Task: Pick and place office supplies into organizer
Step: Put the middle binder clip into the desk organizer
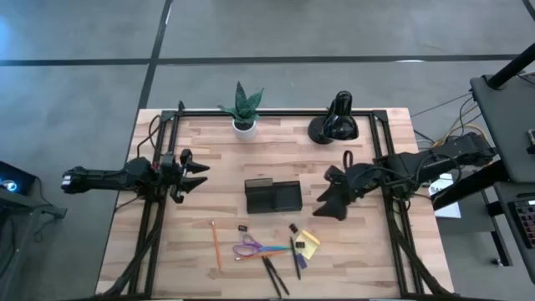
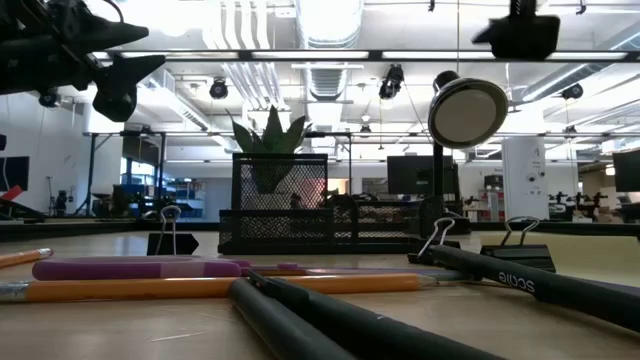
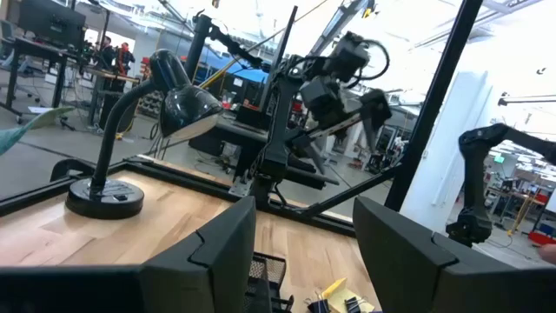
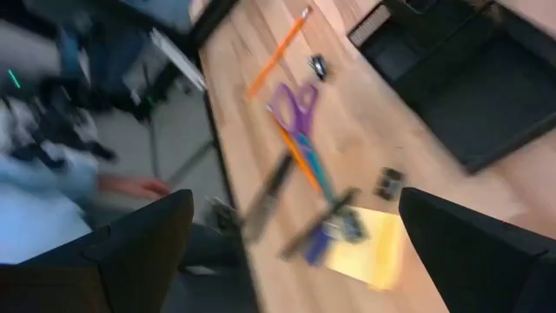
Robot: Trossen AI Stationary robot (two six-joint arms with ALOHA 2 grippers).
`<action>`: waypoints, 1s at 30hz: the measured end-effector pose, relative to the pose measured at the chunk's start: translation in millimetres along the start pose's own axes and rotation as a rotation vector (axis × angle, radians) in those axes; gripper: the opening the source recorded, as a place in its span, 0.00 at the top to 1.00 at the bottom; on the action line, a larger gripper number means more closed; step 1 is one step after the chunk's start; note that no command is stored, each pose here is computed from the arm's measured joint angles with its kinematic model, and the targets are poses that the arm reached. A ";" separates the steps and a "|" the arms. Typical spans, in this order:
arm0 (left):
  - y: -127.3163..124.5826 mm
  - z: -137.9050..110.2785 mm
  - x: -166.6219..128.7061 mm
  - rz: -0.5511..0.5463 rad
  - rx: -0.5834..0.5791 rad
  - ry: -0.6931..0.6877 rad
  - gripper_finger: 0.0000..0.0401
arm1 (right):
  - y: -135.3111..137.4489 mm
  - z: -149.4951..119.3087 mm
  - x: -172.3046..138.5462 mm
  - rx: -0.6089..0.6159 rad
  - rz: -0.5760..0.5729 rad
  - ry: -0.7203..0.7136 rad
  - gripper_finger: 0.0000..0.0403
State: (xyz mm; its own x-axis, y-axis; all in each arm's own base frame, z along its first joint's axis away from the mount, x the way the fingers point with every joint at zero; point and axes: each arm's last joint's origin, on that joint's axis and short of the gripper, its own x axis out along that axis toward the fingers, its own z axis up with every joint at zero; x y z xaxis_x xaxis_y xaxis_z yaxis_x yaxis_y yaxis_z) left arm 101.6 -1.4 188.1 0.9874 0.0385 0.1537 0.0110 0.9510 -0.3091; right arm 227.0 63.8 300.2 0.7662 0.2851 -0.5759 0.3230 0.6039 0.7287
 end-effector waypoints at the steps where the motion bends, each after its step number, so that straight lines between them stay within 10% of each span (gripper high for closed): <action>1: 0.1 -0.1 0.0 0.001 0.000 0.001 0.55 | 1.6 2.3 3.2 0.037 -0.015 -0.006 0.01; 30: 0.0 -0.1 0.1 0.000 0.000 0.001 0.55 | -24.8 -17.9 109.8 -0.042 -0.267 0.419 0.01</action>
State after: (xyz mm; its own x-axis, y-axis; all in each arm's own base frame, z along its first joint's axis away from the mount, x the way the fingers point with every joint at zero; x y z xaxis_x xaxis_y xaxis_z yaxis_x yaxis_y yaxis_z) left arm 101.8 -1.4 188.0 0.9876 0.0385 0.1523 0.0105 0.9510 -0.3091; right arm 293.2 93.4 212.3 0.3683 0.3856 -0.8460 0.4480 0.7237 0.5249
